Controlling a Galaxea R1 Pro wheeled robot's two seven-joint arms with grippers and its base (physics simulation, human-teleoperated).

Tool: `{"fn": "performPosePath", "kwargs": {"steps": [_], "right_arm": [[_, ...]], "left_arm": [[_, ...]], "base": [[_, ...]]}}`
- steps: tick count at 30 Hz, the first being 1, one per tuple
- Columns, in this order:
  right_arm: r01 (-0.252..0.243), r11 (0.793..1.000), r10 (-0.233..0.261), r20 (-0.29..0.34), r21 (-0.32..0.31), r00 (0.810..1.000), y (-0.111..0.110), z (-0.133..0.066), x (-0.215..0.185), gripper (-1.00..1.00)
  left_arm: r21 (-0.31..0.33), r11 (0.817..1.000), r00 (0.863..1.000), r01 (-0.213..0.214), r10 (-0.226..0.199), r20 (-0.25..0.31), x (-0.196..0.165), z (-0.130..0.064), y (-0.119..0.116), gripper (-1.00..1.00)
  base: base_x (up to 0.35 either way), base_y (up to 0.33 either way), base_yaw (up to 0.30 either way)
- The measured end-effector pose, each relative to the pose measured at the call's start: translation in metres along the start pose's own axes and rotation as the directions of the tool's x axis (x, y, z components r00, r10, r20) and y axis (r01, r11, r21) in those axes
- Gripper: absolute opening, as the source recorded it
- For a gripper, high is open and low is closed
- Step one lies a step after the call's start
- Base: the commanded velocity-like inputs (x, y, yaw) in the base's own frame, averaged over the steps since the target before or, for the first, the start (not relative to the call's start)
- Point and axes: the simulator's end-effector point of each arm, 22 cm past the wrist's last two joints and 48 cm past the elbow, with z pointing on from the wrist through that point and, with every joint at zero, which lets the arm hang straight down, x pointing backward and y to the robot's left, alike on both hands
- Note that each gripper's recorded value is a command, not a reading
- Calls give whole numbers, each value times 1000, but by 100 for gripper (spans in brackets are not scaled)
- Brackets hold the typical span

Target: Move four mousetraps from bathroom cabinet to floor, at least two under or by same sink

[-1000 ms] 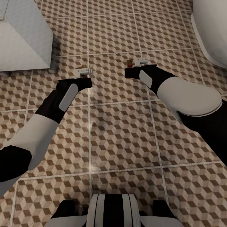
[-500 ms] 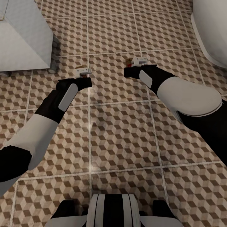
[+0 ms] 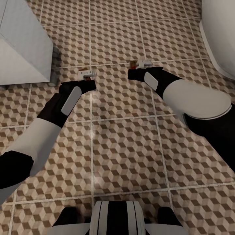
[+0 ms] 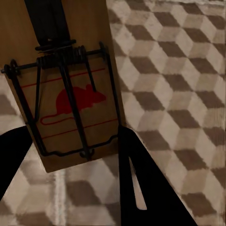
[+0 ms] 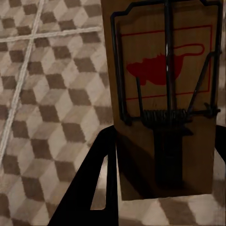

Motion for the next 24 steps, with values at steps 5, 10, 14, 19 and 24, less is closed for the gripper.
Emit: {"fn": "performPosePath", "kwargs": {"steps": [5, 10, 14, 19, 24], "right_arm": [[-6, 1000, 6, 0, -1, 1000, 0, 0, 0, -100], [-7, 1000, 7, -6, -1, 1000, 1, 0, 2, -100], [-12, 1000, 12, -29, 3, 1000, 0, 0, 7, -100], [-12, 1000, 12, -29, 4, 1000, -1, 0, 7, -100], [-11, 1000, 11, -34, 2, 999, 0, 0, 8, -100]], "left_arm": [[-6, 1000, 1000, 0, 0, -2, 1, 0, 1, -100], [-22, 1000, 1000, 0, -1, -4, 2, 1, 4, -100], [-25, 1000, 1000, 1, -1, -4, 2, 0, 5, -100], [-23, 1000, 1000, 2, -2, -8, 4, 1, 2, -100], [-28, 1000, 1000, 4, -4, -12, 5, 2, 1, -100]], "base": [[337, 0, 0], [338, -34, 0], [338, -78, 0], [338, -95, -73], [338, -89, -52]]}}
